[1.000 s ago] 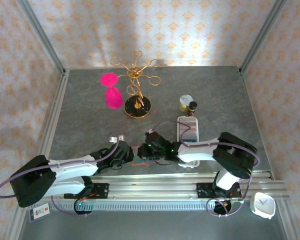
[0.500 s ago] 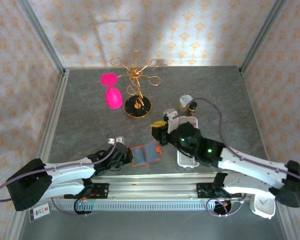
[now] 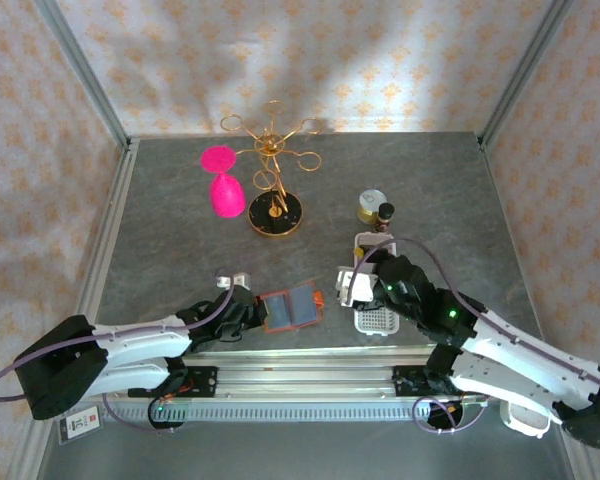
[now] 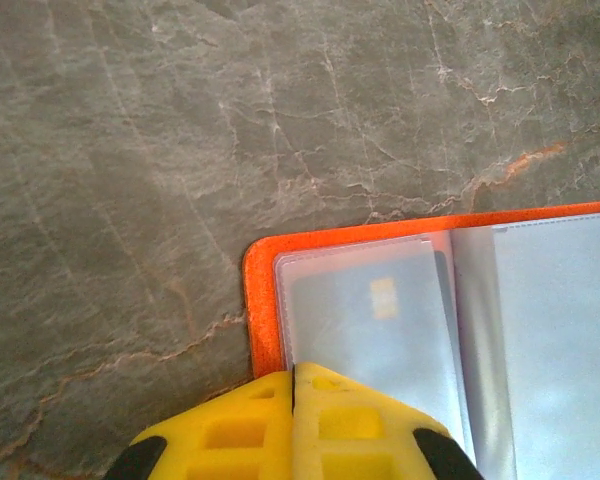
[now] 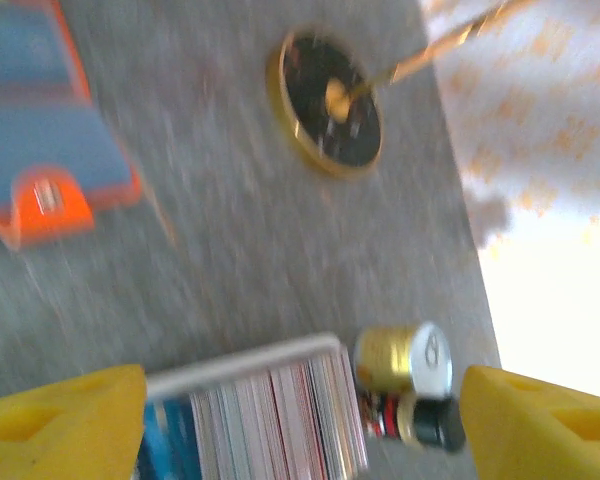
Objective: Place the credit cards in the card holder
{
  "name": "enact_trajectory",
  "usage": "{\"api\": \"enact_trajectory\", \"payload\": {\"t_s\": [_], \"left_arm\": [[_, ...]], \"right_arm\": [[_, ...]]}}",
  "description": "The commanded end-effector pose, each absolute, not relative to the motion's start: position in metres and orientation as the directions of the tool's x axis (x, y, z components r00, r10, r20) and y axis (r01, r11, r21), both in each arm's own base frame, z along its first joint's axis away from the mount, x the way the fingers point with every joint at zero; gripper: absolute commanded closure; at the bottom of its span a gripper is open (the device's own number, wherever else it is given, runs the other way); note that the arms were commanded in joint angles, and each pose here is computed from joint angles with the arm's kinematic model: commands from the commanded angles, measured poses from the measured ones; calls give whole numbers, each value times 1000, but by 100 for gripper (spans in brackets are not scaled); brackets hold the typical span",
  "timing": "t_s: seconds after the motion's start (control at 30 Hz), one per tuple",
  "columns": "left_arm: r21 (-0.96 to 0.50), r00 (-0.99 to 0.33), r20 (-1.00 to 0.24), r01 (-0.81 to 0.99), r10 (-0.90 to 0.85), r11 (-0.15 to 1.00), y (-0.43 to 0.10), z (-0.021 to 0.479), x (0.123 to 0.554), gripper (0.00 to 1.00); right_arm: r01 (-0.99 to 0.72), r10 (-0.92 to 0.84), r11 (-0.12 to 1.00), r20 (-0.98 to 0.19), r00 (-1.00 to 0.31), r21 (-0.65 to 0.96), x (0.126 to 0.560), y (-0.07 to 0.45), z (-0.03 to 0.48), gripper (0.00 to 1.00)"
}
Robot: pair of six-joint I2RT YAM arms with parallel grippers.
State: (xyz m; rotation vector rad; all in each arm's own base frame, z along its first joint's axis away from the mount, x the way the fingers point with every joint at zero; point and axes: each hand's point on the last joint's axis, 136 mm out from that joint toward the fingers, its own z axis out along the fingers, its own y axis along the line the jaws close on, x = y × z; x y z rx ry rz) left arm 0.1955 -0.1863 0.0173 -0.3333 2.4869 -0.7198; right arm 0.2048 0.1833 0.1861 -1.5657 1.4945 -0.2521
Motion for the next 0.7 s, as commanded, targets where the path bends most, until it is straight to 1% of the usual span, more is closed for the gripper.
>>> {"api": "enact_trajectory", "payload": {"t_s": [0.0, 0.03, 0.07, 0.1, 0.17, 0.33, 0.4, 0.57, 0.67], "left_arm": [[-527, -843, -422, -72, -334, 847, -185, 13, 195, 97], [-525, -842, -422, -74, -335, 848, -185, 13, 196, 97], [-527, -842, -422, -74, -337, 846, -186, 13, 196, 97], [-531, -842, -422, -71, -337, 844, -187, 14, 196, 97], [-531, -842, -423, -69, -335, 844, -187, 14, 197, 97], [-534, -841, -424, -68, -336, 843, -187, 14, 197, 97], [-530, -842, -426, -65, -332, 845, -187, 14, 196, 97], [-525, -842, -431, -59, -324, 849, -186, 14, 196, 97], [-532, -842, -429, -57, -327, 845, -188, 14, 196, 97]], "right_arm": [[-684, -940, 3, -236, 248, -729, 217, 145, 158, 17], [-700, -943, 9, -239, 232, -714, 220, 141, 153, 16], [-719, -947, 9, -237, 218, -695, 223, 137, 145, 4], [-728, -951, 0, -226, 212, -685, 225, 135, 137, 0], [-718, -960, -25, -183, 211, -695, 231, 133, 123, 0], [-703, -953, -7, -208, 219, -711, 248, 144, 113, 0], [-706, -956, -15, -197, 217, -708, 252, 146, 107, 0], [-711, -967, -42, -151, 206, -702, 260, 143, 93, 6], [-726, -969, -48, -144, 201, -686, 261, 145, 86, 12]]}}
